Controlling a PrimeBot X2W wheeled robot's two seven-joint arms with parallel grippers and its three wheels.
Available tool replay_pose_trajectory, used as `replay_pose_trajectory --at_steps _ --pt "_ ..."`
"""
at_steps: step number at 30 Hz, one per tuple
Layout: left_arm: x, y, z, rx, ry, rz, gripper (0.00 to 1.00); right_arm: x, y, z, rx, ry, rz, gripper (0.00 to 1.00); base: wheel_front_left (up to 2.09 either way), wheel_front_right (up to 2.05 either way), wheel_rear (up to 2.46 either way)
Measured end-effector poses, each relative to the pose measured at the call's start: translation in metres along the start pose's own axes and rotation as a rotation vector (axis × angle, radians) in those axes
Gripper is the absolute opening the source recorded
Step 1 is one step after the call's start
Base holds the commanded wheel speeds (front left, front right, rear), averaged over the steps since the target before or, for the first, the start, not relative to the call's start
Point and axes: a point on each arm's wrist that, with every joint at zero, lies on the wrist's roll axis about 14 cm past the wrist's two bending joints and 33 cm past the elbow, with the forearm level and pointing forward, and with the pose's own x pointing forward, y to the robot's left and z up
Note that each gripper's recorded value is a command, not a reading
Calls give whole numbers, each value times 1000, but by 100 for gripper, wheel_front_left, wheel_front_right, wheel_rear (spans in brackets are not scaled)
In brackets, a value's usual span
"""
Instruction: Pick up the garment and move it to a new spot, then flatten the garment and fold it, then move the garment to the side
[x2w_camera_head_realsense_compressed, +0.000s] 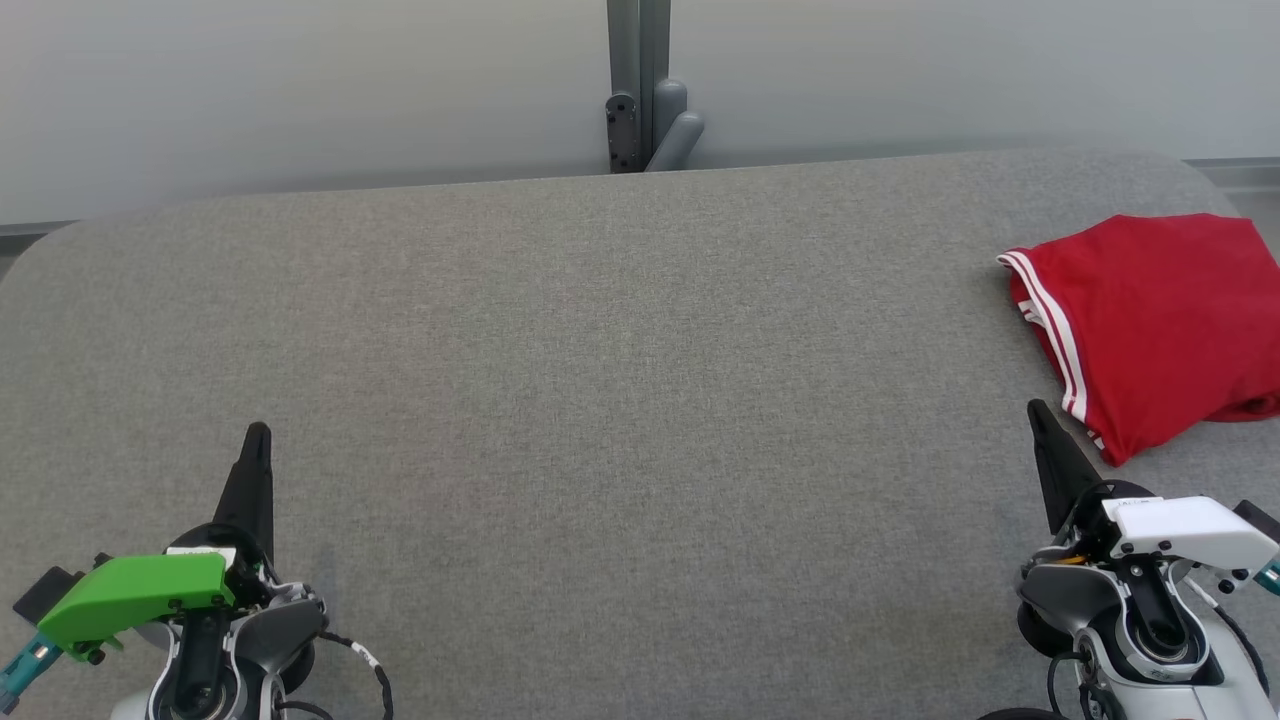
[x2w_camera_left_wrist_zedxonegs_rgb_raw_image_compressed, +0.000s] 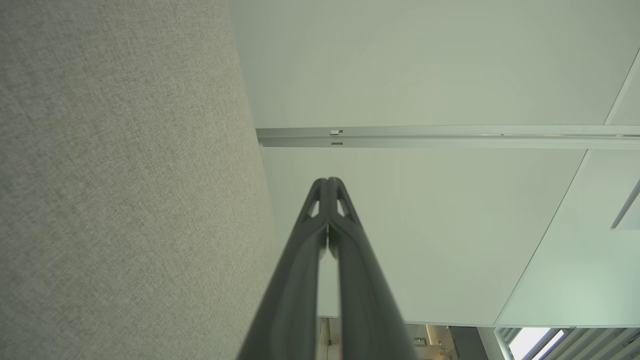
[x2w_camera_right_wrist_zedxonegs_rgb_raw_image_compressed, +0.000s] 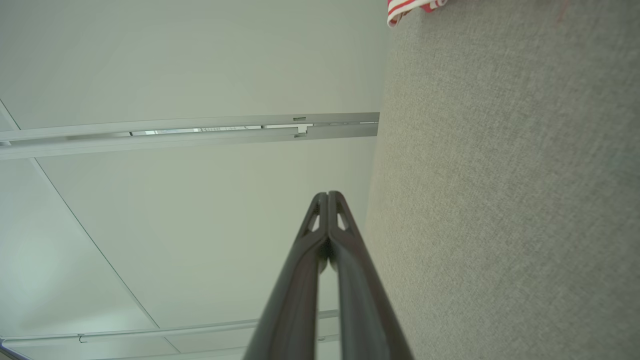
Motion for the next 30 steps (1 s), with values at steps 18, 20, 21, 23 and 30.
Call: replay_pose_trajectory --at_steps 18,20,21,23,30 --pt "0 0 0 0 0 0 0 0 0 0 -3 2 0 0 0 0 0" --pt "0 0 0 0 0 0 0 0 0 0 -4 3 0 0 0 0 0" --pt "0 0 0 0 0 0 0 0 0 0 -3 3 0 0 0 0 0" --pt "0 0 0 0 0 0 0 0 0 0 1 3 0 0 0 0 0" --pt "0 0 0 0 0 0 0 0 0 0 0 3 0 0 0 0 0"
